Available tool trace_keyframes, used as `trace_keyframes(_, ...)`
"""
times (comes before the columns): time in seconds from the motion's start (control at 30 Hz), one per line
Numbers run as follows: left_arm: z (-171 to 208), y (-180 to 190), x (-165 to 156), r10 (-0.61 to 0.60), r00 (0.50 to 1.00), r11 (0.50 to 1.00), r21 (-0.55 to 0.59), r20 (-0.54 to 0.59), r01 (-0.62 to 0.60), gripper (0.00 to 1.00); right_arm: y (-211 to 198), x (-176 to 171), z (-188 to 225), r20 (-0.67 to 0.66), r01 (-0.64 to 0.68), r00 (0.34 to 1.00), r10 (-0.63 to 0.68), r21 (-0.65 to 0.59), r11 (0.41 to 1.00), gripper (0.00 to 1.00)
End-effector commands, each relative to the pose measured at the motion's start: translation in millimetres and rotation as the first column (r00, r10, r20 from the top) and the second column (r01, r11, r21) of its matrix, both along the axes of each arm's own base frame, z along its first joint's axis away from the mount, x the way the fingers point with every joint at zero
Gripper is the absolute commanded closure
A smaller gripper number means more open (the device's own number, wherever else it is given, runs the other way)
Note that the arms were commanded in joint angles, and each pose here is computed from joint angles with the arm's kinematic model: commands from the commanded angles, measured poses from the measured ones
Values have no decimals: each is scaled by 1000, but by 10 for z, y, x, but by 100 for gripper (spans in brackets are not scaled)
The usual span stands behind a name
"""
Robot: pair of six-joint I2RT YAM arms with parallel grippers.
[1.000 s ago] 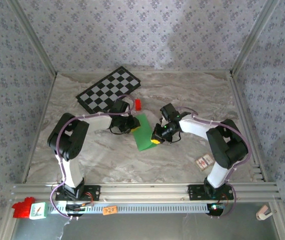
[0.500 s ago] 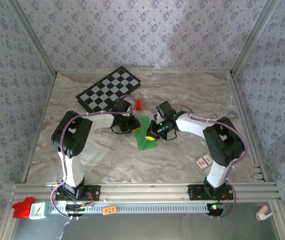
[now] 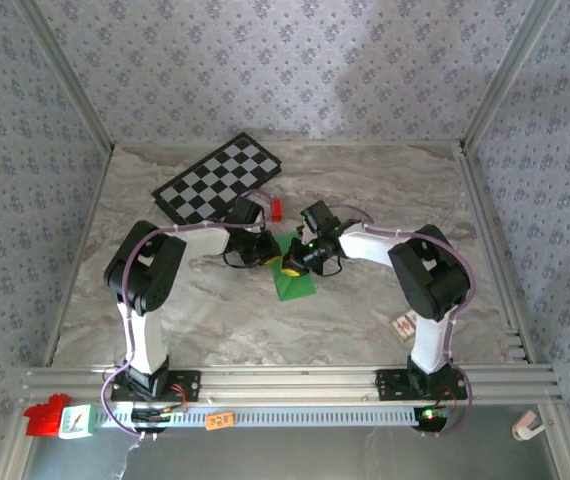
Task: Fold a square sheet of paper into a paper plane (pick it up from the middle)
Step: Fold the triangle a second time at the center of the table.
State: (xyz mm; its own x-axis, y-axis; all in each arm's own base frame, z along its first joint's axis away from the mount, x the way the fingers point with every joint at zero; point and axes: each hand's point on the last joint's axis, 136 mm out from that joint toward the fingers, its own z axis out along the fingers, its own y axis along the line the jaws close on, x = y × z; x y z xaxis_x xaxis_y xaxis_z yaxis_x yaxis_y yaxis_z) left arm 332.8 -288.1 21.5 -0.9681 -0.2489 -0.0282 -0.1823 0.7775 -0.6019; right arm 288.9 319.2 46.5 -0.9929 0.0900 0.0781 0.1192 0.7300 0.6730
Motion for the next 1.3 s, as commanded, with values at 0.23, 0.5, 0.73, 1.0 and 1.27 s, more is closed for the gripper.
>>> trace_keyframes(0.23,-277,126,-217,-9,996,996,85,-91,17,87,13,57,-139,-7,28,1000,-29,-43,999,99)
trace_keyframes(0.5,-303,149,-241,-7,995,995,97,-99,17,87,-1,82,-190,-4,61,998,-61,-38,997,99)
trace_keyframes(0.73,-311,152,-243,-5,995,995,99,-101,15,88,-18,66,-218,-9,50,999,-50,-54,997,99)
trace_keyframes(1.0,-300,146,-238,-8,995,995,94,-100,17,88,-50,-5,-226,-25,15,1000,-17,-78,997,98)
trace_keyframes(1.27,-304,142,-237,-5,995,996,92,-102,15,88,-12,-26,-206,-24,-11,1000,9,-62,998,98)
